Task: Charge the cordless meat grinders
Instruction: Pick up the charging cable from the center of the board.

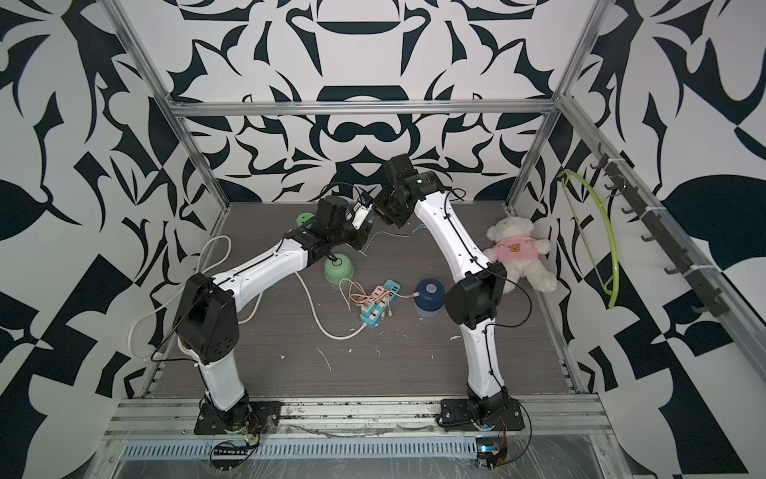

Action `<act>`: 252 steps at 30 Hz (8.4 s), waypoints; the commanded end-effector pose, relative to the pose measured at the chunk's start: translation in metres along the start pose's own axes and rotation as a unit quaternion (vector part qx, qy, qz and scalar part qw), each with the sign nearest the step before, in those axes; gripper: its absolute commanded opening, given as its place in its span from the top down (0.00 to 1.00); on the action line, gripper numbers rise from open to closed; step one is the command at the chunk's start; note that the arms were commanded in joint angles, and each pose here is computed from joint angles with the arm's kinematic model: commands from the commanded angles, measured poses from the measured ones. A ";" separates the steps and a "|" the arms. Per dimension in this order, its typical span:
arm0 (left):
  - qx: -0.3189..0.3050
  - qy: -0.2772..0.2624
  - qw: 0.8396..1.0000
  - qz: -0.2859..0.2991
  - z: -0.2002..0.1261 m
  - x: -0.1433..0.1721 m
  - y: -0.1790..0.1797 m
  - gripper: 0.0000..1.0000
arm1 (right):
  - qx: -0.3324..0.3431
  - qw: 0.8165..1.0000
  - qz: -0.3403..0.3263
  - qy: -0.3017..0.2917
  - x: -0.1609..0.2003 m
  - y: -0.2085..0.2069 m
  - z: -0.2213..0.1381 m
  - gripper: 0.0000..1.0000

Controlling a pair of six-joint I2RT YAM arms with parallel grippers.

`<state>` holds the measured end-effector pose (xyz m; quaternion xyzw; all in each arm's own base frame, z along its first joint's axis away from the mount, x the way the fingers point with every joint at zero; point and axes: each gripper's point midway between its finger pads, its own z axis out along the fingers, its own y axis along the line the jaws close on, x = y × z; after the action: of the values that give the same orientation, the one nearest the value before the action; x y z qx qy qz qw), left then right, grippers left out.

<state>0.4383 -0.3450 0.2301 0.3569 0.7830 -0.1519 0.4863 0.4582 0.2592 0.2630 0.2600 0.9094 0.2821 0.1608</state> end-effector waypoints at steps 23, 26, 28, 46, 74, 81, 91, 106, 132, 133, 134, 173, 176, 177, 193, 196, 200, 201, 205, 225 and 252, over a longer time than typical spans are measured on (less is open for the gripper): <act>0.054 -0.069 0.996 0.027 -0.017 -0.028 -0.036 1.00 | -0.079 0.997 0.024 0.008 0.003 0.021 0.003 0.82; 0.056 -0.069 0.996 0.008 -0.018 -0.028 -0.032 1.00 | -0.105 0.994 0.010 0.000 0.002 0.027 -0.009 0.82; 0.057 -0.070 0.996 -0.001 -0.019 -0.028 -0.029 1.00 | -0.121 0.993 0.005 -0.005 0.001 0.024 -0.016 0.82; 0.062 -0.066 0.995 -0.034 -0.016 -0.027 -0.024 1.00 | -0.189 0.981 -0.032 -0.028 0.005 0.014 -0.045 0.70; 0.071 -0.023 0.994 -0.075 -0.002 -0.014 -0.021 1.00 | -0.189 0.975 -0.032 -0.116 -0.010 -0.015 -0.088 0.69; 0.083 -0.035 0.993 -0.075 -0.003 -0.017 -0.025 1.00 | -0.158 0.983 -0.047 -0.083 0.001 -0.034 -0.076 0.59; 0.090 -0.036 0.993 -0.069 -0.004 -0.020 -0.030 1.00 | -0.168 0.983 -0.067 -0.031 0.004 -0.010 -0.043 0.56; 0.115 -0.022 0.990 -0.074 0.002 -0.017 -0.041 1.00 | -0.206 0.975 -0.070 -0.033 -0.004 0.008 -0.030 0.55; 0.276 -0.105 0.904 -0.309 -0.078 -0.047 -0.001 0.29 | -0.284 0.884 -0.363 -0.085 -0.015 0.008 -0.056 1.00; 0.300 -0.107 0.894 -0.316 -0.083 -0.049 -0.005 0.30 | -0.294 0.869 -0.387 -0.091 -0.012 0.010 -0.062 1.00; 0.316 -0.105 0.887 -0.318 -0.085 -0.049 -0.008 0.30 | -0.307 0.854 -0.410 -0.092 -0.007 0.014 -0.069 1.00; 0.488 -0.026 0.818 -0.304 -0.069 -0.037 -0.061 0.50 | -0.425 0.781 -0.457 0.033 0.046 0.040 -0.094 1.00; 0.490 -0.036 0.818 -0.300 -0.070 -0.040 -0.060 0.50 | -0.434 0.776 -0.456 0.045 0.050 0.039 -0.095 1.00; 0.493 -0.042 0.816 -0.299 -0.072 -0.043 -0.059 0.52 | -0.434 0.774 -0.459 0.045 0.051 0.038 -0.095 1.00; 0.518 -0.092 0.796 -0.299 -0.079 -0.054 -0.051 1.00 | -0.384 0.799 -0.461 0.028 0.042 0.031 -0.096 1.00; 0.512 -0.091 0.802 -0.294 -0.078 -0.052 -0.052 1.00 | -0.350 0.823 -0.445 0.041 0.038 0.023 -0.097 0.82; 0.503 -0.081 0.812 -0.284 -0.076 -0.047 -0.054 1.00 | -0.326 0.840 -0.429 0.071 0.043 0.013 -0.104 0.65; 0.504 -0.079 0.813 -0.281 -0.077 -0.047 -0.056 1.00 | -0.318 0.842 -0.427 0.083 0.046 0.009 -0.104 0.64; 0.511 -0.073 0.810 -0.277 -0.078 -0.046 -0.059 1.00 | -0.299 0.848 -0.425 0.103 0.049 0.000 -0.098 0.61; 0.539 -0.064 0.800 -0.255 -0.088 -0.050 -0.079 1.00 | -0.294 0.850 -0.421 0.121 0.048 0.006 -0.084 0.41; 0.425 -0.033 0.875 -0.229 -0.091 -0.008 -0.071 0.37 | -0.190 0.860 -0.474 0.017 0.018 -0.023 -0.056 1.00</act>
<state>0.3404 -0.3595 0.2815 0.3179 0.6657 -0.6325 0.2360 0.3923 0.2446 0.2838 -0.2354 0.8482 0.4207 0.2194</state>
